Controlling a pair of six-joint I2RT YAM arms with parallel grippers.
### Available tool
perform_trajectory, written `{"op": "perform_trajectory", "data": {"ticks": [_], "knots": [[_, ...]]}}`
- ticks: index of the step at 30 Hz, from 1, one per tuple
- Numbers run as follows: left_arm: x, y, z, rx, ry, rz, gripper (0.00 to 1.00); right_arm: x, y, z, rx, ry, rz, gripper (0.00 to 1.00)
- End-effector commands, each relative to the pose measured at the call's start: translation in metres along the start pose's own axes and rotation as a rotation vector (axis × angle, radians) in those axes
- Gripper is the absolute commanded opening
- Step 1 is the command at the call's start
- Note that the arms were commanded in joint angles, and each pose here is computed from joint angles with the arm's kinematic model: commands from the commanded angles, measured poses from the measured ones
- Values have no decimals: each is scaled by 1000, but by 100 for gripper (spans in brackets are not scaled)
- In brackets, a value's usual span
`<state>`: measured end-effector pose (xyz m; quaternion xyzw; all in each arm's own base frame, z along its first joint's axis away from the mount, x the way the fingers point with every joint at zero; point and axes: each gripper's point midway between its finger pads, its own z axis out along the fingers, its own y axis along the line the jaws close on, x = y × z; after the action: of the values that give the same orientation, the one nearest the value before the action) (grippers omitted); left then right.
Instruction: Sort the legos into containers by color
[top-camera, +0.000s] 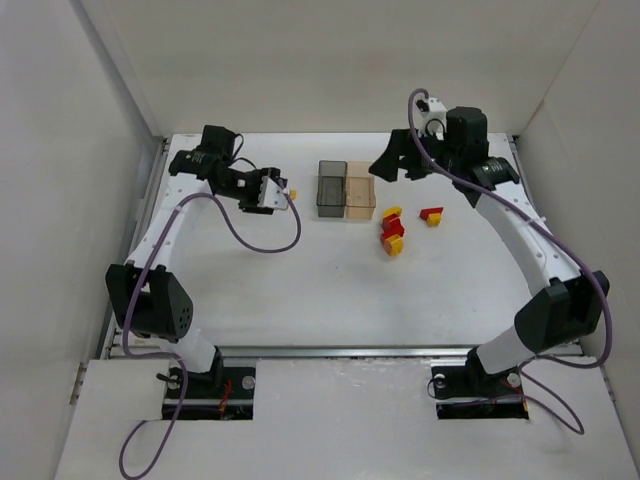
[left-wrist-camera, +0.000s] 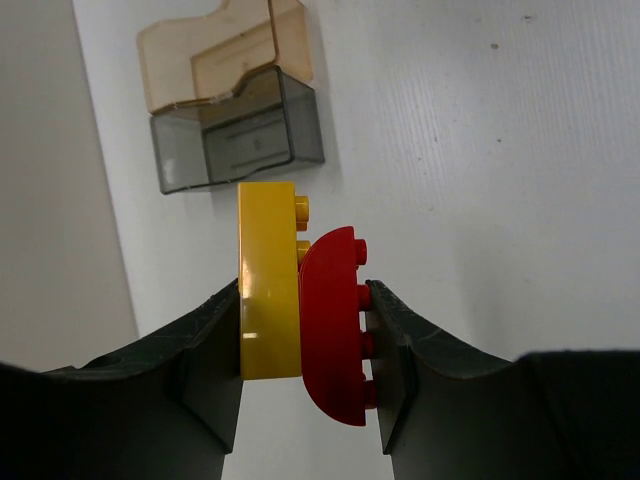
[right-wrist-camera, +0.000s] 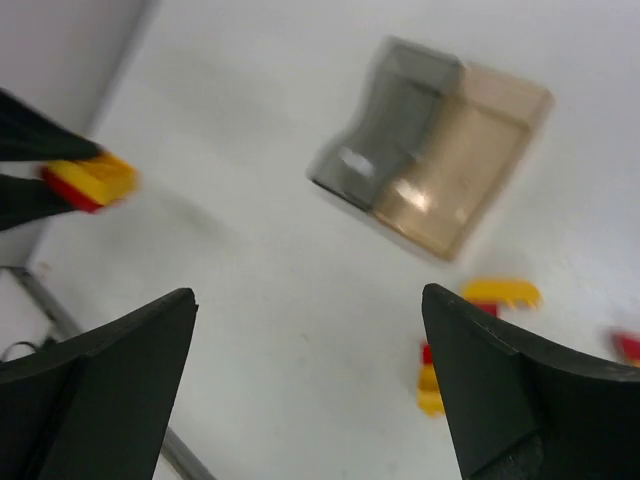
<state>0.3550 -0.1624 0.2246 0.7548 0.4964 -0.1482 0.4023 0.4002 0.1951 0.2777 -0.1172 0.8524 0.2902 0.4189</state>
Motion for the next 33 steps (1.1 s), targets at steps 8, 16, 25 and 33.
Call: {"op": "perform_trajectory", "data": {"ticks": [8,16,25,33], "knots": [[-101,28,-42,-150,-178,326,0,-36,167,19,-722,-99,-262,100],[-117,14,-43,-141,-224,323,0,-34,197,16,-855,-58,-283,95],[-124,15,-36,-142,-256,328,0,-15,212,25,-912,9,-262,84],[-127,23,-36,-168,-257,314,0,-3,216,33,-919,53,-227,56]]}}
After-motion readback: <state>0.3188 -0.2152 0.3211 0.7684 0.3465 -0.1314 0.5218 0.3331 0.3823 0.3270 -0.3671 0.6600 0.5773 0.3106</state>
